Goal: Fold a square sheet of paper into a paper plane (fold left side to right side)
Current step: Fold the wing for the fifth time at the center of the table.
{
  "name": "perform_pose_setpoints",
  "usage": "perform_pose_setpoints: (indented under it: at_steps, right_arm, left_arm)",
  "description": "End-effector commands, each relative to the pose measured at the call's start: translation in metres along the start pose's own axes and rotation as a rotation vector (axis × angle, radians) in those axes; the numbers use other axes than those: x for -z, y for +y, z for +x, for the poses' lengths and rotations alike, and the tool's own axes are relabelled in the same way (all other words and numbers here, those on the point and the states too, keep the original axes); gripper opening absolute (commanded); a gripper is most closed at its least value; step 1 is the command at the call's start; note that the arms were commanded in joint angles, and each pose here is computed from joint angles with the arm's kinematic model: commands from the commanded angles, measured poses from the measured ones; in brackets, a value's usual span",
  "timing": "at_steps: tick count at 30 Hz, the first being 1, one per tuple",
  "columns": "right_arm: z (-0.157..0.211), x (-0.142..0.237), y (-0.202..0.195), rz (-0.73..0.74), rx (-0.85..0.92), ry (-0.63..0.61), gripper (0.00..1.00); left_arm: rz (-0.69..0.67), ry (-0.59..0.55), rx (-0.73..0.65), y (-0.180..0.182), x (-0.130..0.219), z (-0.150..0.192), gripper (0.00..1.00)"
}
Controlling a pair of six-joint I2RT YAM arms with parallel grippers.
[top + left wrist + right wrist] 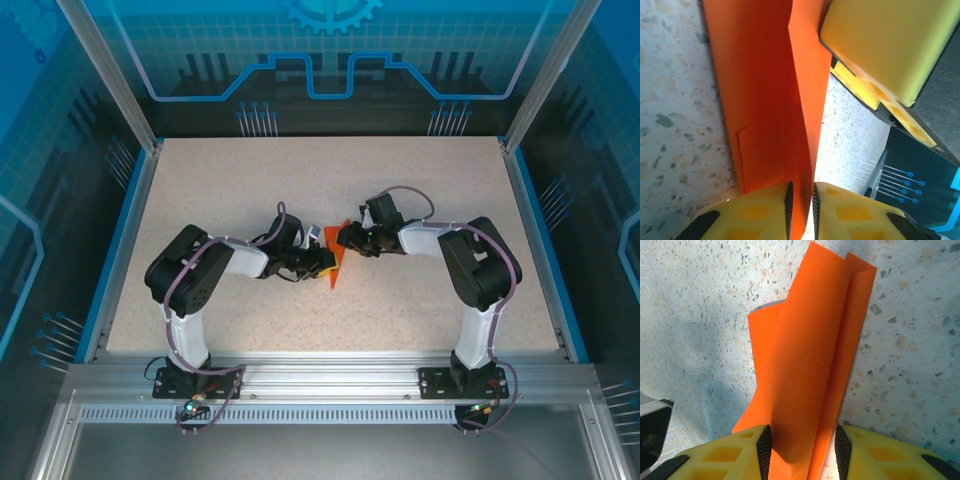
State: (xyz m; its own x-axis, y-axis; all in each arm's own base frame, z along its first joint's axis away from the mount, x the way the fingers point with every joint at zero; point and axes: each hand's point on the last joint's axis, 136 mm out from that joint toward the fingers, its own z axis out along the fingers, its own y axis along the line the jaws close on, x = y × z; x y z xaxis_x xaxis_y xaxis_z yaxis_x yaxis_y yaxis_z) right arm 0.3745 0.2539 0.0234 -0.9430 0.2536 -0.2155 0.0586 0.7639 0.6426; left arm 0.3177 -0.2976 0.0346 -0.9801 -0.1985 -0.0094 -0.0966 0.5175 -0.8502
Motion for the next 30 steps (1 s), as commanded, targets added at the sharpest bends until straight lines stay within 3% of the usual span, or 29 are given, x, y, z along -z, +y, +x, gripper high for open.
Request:
perform_pose_setpoints:
  at_steps: [1, 8, 30]
  right_arm:
    - [0.027, -0.017, -0.026, 0.089, -0.037, 0.085, 0.41]
    - [0.027, -0.016, -0.026, 0.089, -0.034, 0.087, 0.41]
    - [0.029, -0.017, -0.025, 0.078, -0.033, 0.096, 0.40]
  left_arm:
    - [0.015, 0.000, -0.015, -0.004, 0.008, -0.001, 0.23]
    - [0.012, -0.046, -0.026, -0.007, 0.029, -0.013, 0.43]
    - [-0.013, -0.029, 0.014, -0.001, 0.012, -0.051, 0.37]
